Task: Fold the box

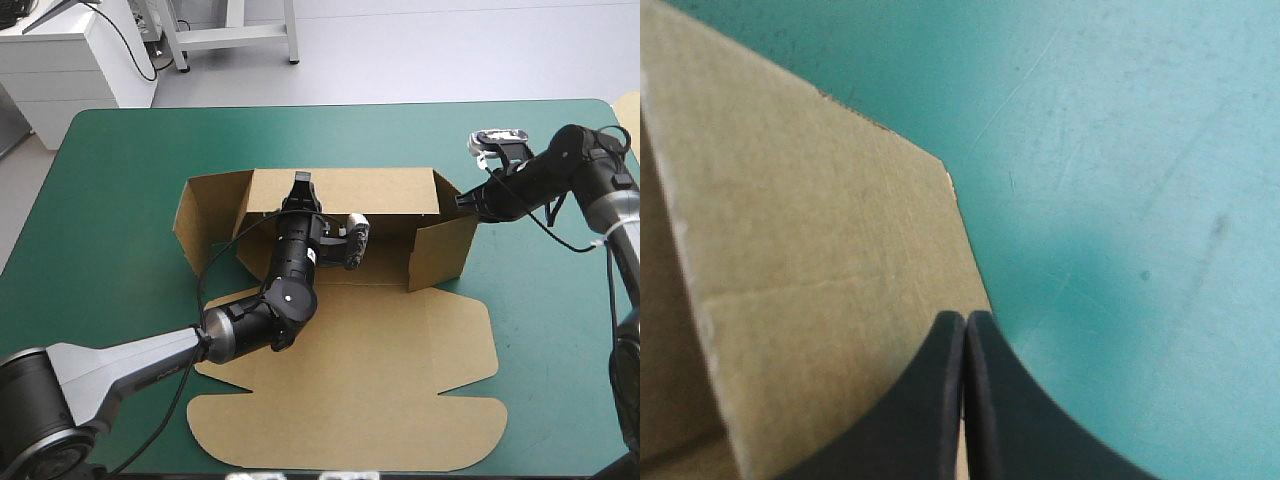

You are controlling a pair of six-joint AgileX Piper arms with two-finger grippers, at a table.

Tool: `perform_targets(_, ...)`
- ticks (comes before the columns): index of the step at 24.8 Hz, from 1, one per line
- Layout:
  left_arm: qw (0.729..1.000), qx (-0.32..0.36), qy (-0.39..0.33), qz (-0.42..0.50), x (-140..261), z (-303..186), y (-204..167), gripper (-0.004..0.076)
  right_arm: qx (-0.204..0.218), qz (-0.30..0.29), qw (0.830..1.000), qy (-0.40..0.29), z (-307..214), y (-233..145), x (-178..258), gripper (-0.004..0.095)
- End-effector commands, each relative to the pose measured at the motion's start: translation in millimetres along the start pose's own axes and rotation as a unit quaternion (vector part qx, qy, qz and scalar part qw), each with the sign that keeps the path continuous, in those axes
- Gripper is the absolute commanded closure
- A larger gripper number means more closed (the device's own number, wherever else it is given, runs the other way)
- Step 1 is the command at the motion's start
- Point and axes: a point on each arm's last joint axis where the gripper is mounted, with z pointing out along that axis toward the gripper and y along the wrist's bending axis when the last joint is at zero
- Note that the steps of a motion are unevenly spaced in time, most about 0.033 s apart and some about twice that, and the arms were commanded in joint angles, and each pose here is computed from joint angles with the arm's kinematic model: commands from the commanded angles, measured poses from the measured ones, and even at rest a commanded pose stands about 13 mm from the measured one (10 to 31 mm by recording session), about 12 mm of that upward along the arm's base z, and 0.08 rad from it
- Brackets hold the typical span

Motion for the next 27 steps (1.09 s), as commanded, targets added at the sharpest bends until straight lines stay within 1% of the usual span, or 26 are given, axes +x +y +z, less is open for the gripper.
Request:
perform_targets(1,0.999,-0.029,0.005,-0.016,5,-7,20,0.0731,0.015,-0.033,0.995,-0.092,-28,10,6,0.0929)
perform_targets(4,0.999,-0.029,0.005,-0.016,5,-7,20,0.0731,0.014,-0.079,0.983,-0.163,-23,15,32,0.0929)
perform_targets(5,0.999,-0.029,0.005,-0.016,5,-7,20,0.0731,0.012,-0.082,0.98,-0.183,-20,17,41,0.0929)
perform_targets(7,0.999,-0.029,0.005,-0.016,5,-7,20,0.0731,0.023,-0.111,0.969,-0.221,-12,18,62,0.0929)
perform_targets(11,0.999,-0.029,0.005,-0.016,5,-7,20,0.0731,0.015,-0.147,0.961,-0.232,-5,21,79,0.0921)
perform_targets(14,0.999,-0.028,0.005,-0.016,5,-7,19,0.0731,0.006,-0.16,0.962,-0.223,-2,22,81,0.0921)
perform_targets(16,0.999,-0.028,0.005,-0.016,5,-7,19,0.0731,-0.003,-0.167,0.961,-0.219,-2,24,82,0.0892)
perform_targets(18,0.999,-0.028,0.005,-0.016,5,-7,19,0.0731,-0.016,-0.171,0.962,-0.213,-2,27,82,0.0825)
perform_targets(21,0.999,-0.028,0.005,-0.016,5,-7,19,0.0731,-0.042,-0.197,0.96,-0.197,-2,32,86,0.0664)
perform_targets(22,0.999,-0.028,0.005,-0.016,5,-7,19,0.0731,-0.05,-0.202,0.959,-0.192,-2,33,87,0.058)
perform_targets(23,0.999,-0.028,0.005,-0.016,5,-7,19,0.0731,-0.052,-0.203,0.959,-0.191,-2,33,87,0.0519)
perform_targets(24,0.999,-0.028,0.004,-0.016,5,-7,19,0.0731,-0.052,-0.204,0.959,-0.19,-2,33,87,0.0456)
perform_targets(25,0.999,-0.028,0.004,-0.016,5,-7,19,0.0731,-0.051,-0.204,0.959,-0.19,-1,33,87,0.0358)
perform_targets(27,0.999,-0.028,0.004,-0.016,5,-7,19,0.0731,-0.049,-0.207,0.958,-0.19,-1,33,87,0.0229)
